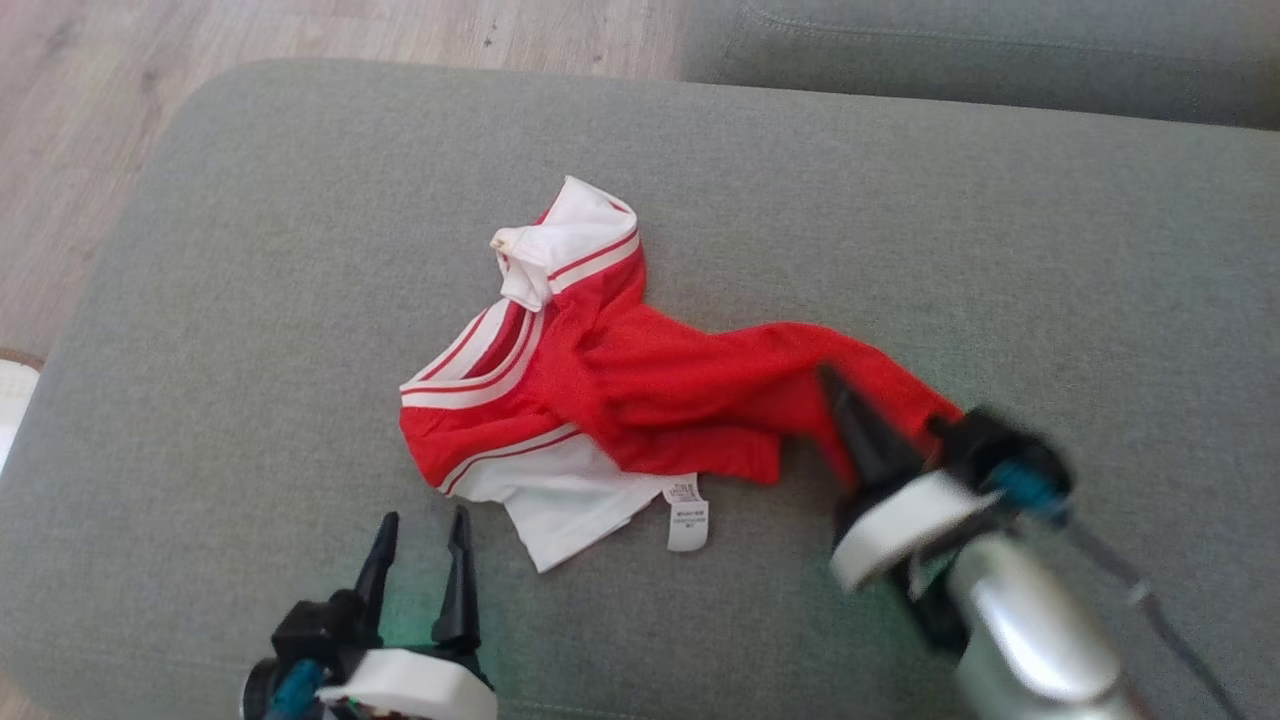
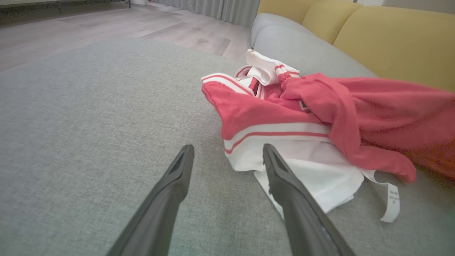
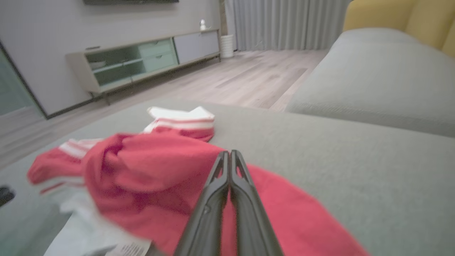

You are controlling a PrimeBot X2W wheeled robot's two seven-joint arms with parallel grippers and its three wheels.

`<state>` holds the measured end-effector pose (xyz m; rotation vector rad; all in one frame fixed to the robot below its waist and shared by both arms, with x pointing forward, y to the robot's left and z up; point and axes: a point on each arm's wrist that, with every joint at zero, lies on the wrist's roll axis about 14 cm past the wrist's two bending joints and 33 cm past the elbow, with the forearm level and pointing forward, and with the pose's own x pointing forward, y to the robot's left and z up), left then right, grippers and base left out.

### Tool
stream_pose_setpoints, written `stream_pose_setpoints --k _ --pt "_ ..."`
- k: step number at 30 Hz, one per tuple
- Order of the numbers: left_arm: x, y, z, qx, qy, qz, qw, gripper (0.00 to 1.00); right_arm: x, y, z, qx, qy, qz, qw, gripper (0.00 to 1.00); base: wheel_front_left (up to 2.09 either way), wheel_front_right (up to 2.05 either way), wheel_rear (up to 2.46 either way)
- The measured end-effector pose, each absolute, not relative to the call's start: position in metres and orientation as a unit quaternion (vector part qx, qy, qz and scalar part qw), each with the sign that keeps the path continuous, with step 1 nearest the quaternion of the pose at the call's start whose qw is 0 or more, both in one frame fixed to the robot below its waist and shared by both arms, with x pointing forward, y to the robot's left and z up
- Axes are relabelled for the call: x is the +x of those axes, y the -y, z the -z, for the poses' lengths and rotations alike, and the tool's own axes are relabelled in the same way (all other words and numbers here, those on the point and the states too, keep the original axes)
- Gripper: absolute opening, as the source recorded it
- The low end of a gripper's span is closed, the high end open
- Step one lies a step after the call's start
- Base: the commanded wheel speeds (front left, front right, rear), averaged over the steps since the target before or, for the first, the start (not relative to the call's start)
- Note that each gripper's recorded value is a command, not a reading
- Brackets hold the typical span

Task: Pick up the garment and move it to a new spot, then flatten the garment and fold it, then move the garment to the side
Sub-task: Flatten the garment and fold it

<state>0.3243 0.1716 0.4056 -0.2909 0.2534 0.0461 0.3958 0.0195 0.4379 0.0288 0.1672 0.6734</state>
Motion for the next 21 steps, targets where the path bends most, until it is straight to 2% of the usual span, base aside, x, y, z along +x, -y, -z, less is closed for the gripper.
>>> stream_pose_setpoints --k 4,5,11,12,13,17,21 --pt "0.323 -0.167 -0.403 -0.147 -0.131 -0.018 0.980 1.00 0.439 -0.001 -0.471 0.039 -0.036 -0.283 0.958 0.00 0.00 0.00 0.00" --pt "0.322 -0.166 -0.403 -0.146 -0.133 -0.015 0.980 1.00 0.461 0.006 -0.487 0.026 -0.013 -0.271 0.962 0.00 0.00 0.00 0.00" --pt "0.314 -0.166 -0.398 -0.151 -0.143 -0.022 0.978 1.00 0.532 0.027 -0.512 -0.061 0.014 -0.248 0.967 0.00 0.00 0.00 0.00" --pt "0.314 -0.167 -0.397 -0.151 -0.145 -0.024 0.978 1.00 0.544 0.029 -0.516 -0.077 0.017 -0.245 0.966 0.45 0.00 0.00 0.00" --pt "0.314 -0.169 -0.397 -0.149 -0.145 -0.026 0.978 1.00 0.556 0.031 -0.519 -0.093 0.017 -0.242 0.966 1.00 0.00 0.00 0.00" --pt "0.310 -0.175 -0.393 -0.150 -0.153 -0.041 0.976 1.00 0.595 0.050 -0.519 -0.119 -0.002 -0.206 0.971 1.00 0.00 0.00 0.00" --pt "0.305 -0.182 -0.388 -0.153 -0.161 -0.059 0.973 1.00 0.597 0.045 -0.498 -0.117 -0.021 -0.206 0.971 1.00 0.00 0.00 0.00"
